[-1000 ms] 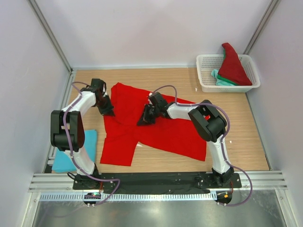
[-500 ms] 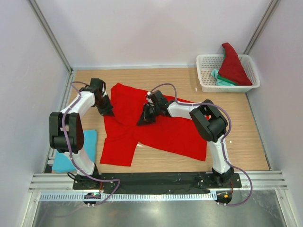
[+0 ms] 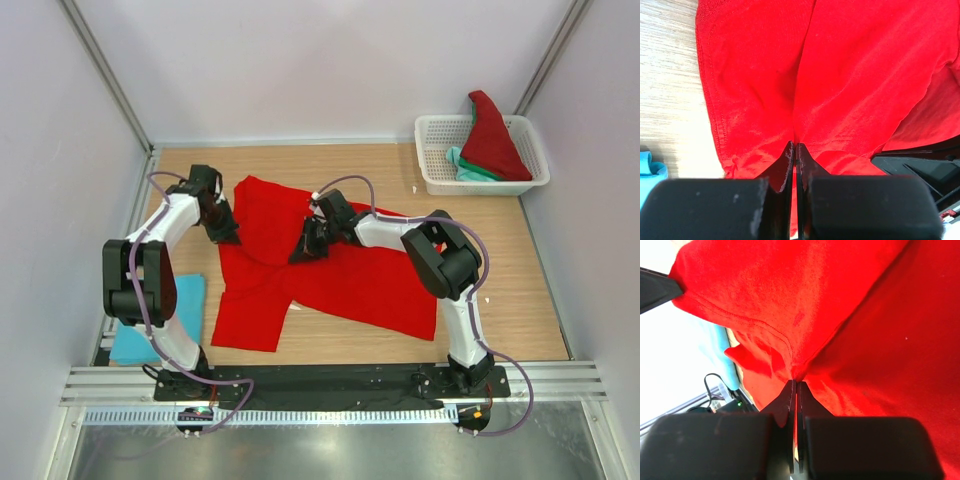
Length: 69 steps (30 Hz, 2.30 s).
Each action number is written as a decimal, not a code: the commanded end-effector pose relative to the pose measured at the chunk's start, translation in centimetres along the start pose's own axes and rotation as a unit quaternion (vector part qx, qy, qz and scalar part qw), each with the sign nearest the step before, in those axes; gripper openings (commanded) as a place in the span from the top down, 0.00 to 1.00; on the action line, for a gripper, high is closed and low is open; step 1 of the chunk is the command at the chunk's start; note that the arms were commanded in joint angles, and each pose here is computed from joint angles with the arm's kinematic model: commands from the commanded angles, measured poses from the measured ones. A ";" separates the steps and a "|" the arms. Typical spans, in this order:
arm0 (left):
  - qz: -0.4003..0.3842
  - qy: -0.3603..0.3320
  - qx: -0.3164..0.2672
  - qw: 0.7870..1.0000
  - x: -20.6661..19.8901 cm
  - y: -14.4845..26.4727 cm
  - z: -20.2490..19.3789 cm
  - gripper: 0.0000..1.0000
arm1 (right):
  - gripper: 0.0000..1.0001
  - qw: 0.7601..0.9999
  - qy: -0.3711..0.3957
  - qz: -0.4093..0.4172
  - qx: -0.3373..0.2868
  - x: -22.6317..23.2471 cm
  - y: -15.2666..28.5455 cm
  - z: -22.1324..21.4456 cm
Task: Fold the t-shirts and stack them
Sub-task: Fold the tshirt
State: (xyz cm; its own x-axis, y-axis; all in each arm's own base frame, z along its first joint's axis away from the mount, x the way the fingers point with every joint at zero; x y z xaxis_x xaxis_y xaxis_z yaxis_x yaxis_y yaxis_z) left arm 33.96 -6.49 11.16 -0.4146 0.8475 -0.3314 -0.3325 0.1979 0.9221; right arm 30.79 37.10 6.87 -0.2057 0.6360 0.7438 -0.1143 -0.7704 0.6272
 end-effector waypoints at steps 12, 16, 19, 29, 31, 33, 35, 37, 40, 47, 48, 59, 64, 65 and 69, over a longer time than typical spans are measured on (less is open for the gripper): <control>0.013 -0.003 0.006 1.000 1.3 0.3 -1.7 1.00 | 0.99 0.999 0.022 0.033 0.021 2.1 2.4 -0.6; 0.018 -0.002 0.006 1.000 1.5 0.2 -1.7 1.00 | 0.99 0.999 0.019 0.036 0.030 1.9 2.0 -0.8; 0.022 0.000 0.006 1.000 1.6 0.1 -1.8 1.00 | 0.98 0.999 0.018 0.033 0.036 1.6 2.0 -1.1; 0.031 -0.012 -0.059 0.998 1.6 3.6 -0.7 0.52 | 0.57 0.992 0.083 -0.091 0.014 -0.8 7.3 0.8; 0.012 -0.025 -0.092 0.995 0.2 4.9 1.1 0.45 | 0.48 0.980 0.099 -0.173 -0.015 -2.7 10.7 1.6; -0.021 -0.042 -0.123 0.991 -1.8 5.8 3.2 0.45 | 0.39 0.966 0.085 -0.237 -0.050 -5.3 13.9 2.9; -0.058 -0.054 -0.119 0.990 -3.6 4.1 4.7 0.44 | 0.34 0.958 0.061 -0.268 -0.082 -7.3 17.1 3.1; -0.085 -0.058 -0.114 0.988 -5.8 3.5 6.5 0.47 | 0.31 0.943 0.033 -0.316 -0.101 -9.8 19.0 2.8; -0.076 -0.069 -0.110 0.989 -7.9 0.6 8.2 0.56 | 0.26 0.915 -0.002 -0.379 -0.140 -12.7 22.2 3.3; -0.033 -0.069 -0.120 0.990 -9.4 -6.2 9.7 0.58 | 0.26 0.878 -0.046 -0.435 -0.195 -16.4 25.1 6.5; -0.033 -0.067 -0.123 0.990 -9.7 -6.5 10.1 0.58 | 0.26 0.876 -0.047 -0.438 -0.199 -16.6 25.2 6.8; 0.047 -0.016 -0.102 0.994 -5.9 -11.9 11.5 0.58 | 0.27 0.858 -0.053 -0.486 -0.157 -22.7 22.6 8.7; 0.055 0.017 -0.103 0.993 -3.6 -12.5 13.8 0.58 | 0.27 0.866 -0.046 -0.470 -0.165 -22.4 22.0 11.5; 0.054 0.019 -0.106 0.993 -3.5 -12.5 14.3 0.58 | 0.27 0.870 -0.042 -0.463 -0.164 -22.3 21.7 11.9; 0.023 0.016 -0.109 0.994 -4.4 -11.8 15.7 0.54 | 0.27 0.881 -0.027 -0.445 -0.157 -22.2 20.8 13.9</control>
State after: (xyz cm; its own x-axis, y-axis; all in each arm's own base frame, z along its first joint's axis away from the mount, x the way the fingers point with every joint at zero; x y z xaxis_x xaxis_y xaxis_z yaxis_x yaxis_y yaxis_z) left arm 52.95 -6.75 6.45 -0.4250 0.8385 -0.3411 -0.5261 0.0779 0.8469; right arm 44.94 7.34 6.01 0.1859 0.9825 -0.0086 -0.4504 0.0930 0.8880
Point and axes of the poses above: each gripper's point midway between its finger pads, its own y axis back along the fingers, its own x axis along the line the jaws close on, z = x × y, the point moved 4 cm from there along y, back along the fingers, and after that the axes turned 7 degrees about y, right-handed, at the moved point
